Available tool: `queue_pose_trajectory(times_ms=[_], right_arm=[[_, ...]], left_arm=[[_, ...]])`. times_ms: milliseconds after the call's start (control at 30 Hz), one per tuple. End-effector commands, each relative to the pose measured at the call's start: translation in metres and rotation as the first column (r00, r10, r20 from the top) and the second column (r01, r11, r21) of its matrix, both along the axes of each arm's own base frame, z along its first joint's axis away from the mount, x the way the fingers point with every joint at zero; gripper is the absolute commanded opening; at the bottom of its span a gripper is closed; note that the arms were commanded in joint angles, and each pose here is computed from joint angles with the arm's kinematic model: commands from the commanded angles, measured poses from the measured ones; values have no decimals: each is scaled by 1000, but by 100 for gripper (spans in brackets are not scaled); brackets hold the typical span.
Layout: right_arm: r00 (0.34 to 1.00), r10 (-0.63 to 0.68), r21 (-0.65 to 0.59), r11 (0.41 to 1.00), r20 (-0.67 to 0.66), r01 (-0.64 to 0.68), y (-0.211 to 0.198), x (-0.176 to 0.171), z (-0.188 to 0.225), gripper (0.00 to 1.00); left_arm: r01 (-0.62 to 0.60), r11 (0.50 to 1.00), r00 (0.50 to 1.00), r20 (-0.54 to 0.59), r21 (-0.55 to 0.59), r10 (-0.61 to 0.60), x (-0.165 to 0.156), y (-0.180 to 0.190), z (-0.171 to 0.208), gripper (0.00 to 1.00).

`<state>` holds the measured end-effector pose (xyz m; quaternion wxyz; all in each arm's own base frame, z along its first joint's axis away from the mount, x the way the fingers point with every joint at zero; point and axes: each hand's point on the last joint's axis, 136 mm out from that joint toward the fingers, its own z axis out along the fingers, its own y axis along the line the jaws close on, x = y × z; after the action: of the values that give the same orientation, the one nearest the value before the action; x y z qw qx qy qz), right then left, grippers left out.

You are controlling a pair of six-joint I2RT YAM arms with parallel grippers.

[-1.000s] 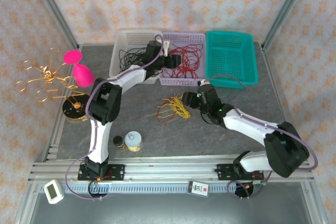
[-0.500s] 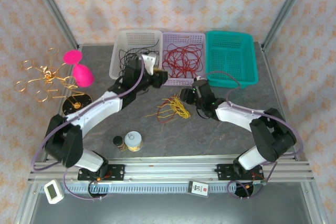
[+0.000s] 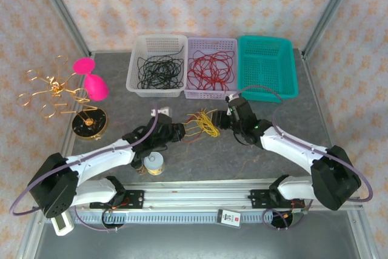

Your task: Untangle the cables

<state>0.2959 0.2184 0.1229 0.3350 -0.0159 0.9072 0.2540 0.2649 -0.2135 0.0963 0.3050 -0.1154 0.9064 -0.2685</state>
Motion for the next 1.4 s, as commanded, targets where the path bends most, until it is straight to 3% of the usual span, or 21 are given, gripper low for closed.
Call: queue_pose_trajectory(times_ms=[0,267,567,800,967,1367], right_arm=[[1000,-11,-23,1000,-2,11,-7,-5,-9,41],[997,-45,-59,997,55,48,-19,0,-15,40],[995,-42,-61,997,93,48,-25,-5,-18,41],[993,-53,-62,996,105,60,-30,-8,-22,41],[993,-55,-70,996,100,62,-33,-10,-27,41],[992,-58,-66,996,116,66,-36,-12,-24,41]], left_arm=[[-210,976,968,-153,-66,198,-6,4,-23,34],[-280,959,909,-313,31,276,-17,-17,-49,28],[-320,926,870,-325,200,371,-11,-6,-45,33],[-288,902,833,-381,323,402,-18,-3,-64,35],[-278,898,846,-356,342,397,-5,-8,-63,35],[-246,861,819,-379,445,430,-9,4,-80,40]])
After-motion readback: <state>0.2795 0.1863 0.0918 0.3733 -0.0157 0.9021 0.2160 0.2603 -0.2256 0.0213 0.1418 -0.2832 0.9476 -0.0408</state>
